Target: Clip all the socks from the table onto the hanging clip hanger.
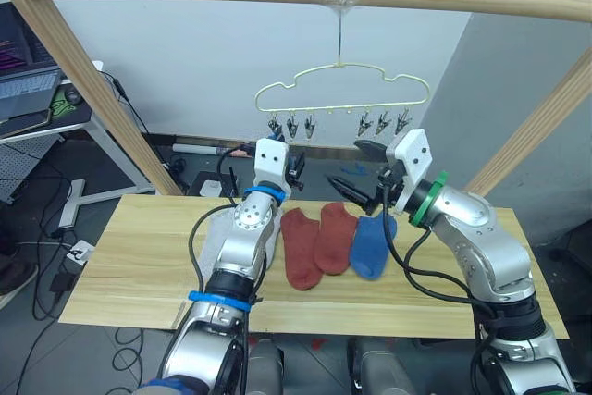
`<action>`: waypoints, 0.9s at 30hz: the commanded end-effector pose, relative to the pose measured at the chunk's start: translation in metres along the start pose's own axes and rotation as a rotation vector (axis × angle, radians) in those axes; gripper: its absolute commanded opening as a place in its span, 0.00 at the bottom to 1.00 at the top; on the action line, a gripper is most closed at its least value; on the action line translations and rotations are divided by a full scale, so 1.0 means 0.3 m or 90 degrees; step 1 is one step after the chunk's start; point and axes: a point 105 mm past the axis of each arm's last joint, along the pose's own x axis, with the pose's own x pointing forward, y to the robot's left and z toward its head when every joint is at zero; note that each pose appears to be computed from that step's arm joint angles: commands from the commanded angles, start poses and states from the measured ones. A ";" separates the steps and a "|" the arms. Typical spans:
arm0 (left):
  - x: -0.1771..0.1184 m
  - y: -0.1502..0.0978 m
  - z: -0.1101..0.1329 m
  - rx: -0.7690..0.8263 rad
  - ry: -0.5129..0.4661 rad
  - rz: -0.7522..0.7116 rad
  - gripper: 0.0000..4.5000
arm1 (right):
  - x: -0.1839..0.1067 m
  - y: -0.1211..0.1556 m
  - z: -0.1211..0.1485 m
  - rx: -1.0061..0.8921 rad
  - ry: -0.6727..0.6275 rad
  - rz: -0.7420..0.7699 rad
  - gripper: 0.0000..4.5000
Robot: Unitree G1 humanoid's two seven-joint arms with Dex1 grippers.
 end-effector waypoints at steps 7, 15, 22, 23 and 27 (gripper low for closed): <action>0.062 0.032 0.064 0.008 -0.052 0.012 0.47 | -0.002 0.002 0.054 -0.014 -0.037 -0.007 1.00; 0.086 0.034 0.098 0.007 -0.078 0.013 0.47 | -0.004 -0.009 0.055 -0.019 -0.035 -0.017 1.00; 0.098 0.048 0.131 0.009 -0.098 0.026 0.47 | -0.006 -0.019 0.057 -0.025 -0.033 -0.022 1.00; 0.098 0.050 0.134 0.009 -0.100 0.027 0.47 | -0.007 -0.020 0.057 -0.025 -0.033 -0.023 1.00; 0.099 0.053 0.137 0.010 -0.101 0.029 0.47 | -0.007 -0.027 0.059 -0.028 -0.033 -0.023 1.00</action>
